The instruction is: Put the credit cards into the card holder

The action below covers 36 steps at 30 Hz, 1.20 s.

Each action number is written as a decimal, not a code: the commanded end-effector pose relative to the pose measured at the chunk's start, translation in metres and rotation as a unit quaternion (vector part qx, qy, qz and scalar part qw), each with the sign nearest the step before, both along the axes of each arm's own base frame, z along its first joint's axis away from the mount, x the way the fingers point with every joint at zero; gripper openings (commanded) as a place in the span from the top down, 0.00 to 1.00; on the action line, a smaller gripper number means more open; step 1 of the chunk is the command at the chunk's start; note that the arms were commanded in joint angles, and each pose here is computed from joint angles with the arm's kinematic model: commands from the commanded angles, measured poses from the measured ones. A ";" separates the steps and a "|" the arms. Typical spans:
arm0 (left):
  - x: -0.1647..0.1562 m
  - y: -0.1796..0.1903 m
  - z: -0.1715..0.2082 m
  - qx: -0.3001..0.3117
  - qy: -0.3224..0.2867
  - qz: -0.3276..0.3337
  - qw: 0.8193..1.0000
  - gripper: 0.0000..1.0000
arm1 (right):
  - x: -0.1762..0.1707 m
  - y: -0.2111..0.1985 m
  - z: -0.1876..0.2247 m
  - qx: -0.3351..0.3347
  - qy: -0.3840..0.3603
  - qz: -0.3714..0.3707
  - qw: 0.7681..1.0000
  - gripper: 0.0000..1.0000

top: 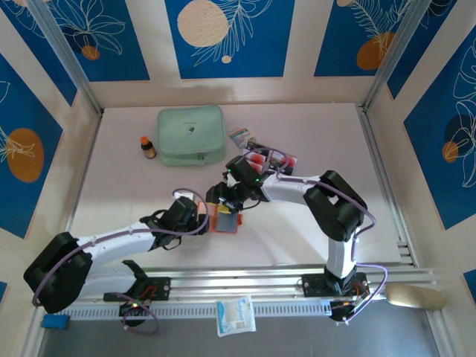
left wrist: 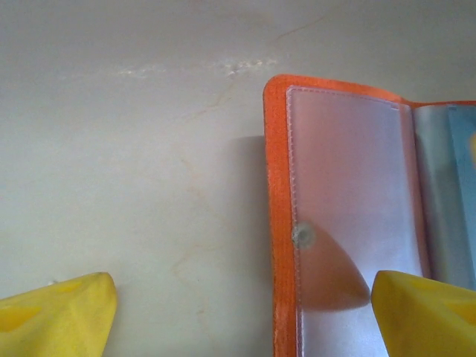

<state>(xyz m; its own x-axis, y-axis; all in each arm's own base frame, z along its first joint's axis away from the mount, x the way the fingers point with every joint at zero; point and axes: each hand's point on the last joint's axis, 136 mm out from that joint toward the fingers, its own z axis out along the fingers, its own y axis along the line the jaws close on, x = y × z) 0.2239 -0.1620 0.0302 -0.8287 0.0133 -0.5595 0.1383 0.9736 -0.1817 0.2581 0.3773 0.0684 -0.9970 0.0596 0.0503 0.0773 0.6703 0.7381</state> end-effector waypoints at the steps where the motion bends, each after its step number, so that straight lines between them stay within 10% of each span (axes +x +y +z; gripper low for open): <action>1: 0.001 0.006 0.001 0.010 0.001 0.016 1.000 0.11 | -0.003 -0.013 0.014 0.001 -0.012 -0.008 1.000 0.41; 19: 0.008 -0.010 0.010 -0.018 0.015 0.026 0.999 0.11 | -0.009 -0.075 0.082 -0.019 -0.013 -0.083 0.996 0.17; 36: 0.014 -0.025 0.001 -0.051 0.053 0.070 0.995 0.11 | 0.006 -0.116 0.176 -0.036 0.050 -0.206 0.977 0.17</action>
<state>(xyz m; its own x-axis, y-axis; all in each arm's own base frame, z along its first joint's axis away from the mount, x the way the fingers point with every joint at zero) 0.2373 -0.1815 0.0288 -0.8695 -0.1188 -0.4794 0.0065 0.9678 -0.2516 0.2746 0.2732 0.2498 -0.9028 0.4260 0.0596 0.3275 0.5911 0.7371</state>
